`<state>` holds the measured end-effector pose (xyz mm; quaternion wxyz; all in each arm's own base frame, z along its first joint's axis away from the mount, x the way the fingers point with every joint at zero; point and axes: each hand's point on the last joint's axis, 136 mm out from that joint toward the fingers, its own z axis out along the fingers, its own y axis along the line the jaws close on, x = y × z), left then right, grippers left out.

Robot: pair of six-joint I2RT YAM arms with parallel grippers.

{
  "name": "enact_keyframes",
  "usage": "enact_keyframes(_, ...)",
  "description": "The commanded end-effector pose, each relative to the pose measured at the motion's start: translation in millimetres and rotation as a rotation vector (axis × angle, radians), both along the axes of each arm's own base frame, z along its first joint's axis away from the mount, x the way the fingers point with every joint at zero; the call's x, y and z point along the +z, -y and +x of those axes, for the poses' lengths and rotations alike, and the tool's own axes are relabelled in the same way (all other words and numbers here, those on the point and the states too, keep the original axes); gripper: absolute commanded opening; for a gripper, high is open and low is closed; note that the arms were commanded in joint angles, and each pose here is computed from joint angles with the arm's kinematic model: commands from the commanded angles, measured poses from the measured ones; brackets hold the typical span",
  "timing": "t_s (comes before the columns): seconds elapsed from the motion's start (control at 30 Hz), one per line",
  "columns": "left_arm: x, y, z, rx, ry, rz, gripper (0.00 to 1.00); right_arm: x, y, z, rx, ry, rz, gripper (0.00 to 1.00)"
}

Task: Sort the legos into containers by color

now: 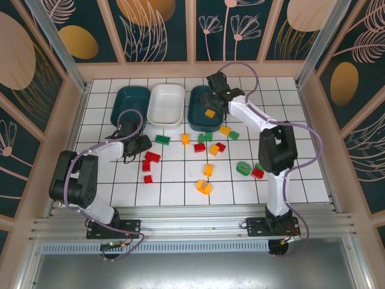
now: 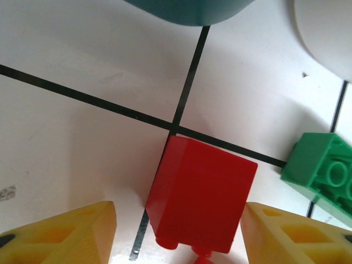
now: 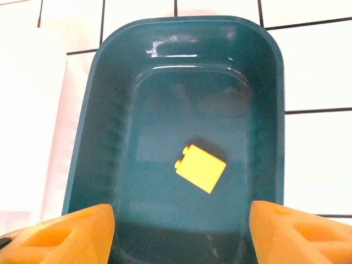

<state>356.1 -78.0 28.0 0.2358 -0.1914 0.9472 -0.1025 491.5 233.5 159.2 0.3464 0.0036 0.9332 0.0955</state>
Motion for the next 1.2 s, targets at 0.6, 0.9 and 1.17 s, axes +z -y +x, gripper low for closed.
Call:
enact_keyframes(0.6,11,6,21,-0.036,0.033,0.051,0.24,-3,29,-80,0.018,-0.005,0.063,0.64)
enact_keyframes(0.9,68,35,15,-0.093,0.136,-0.010,0.18,-1,33,-86,0.020,0.007,0.070,0.62)
enact_keyframes(1.17,125,88,78,-0.202,0.245,-0.119,0.15,-12,50,-94,-0.011,-0.011,0.042,0.62)
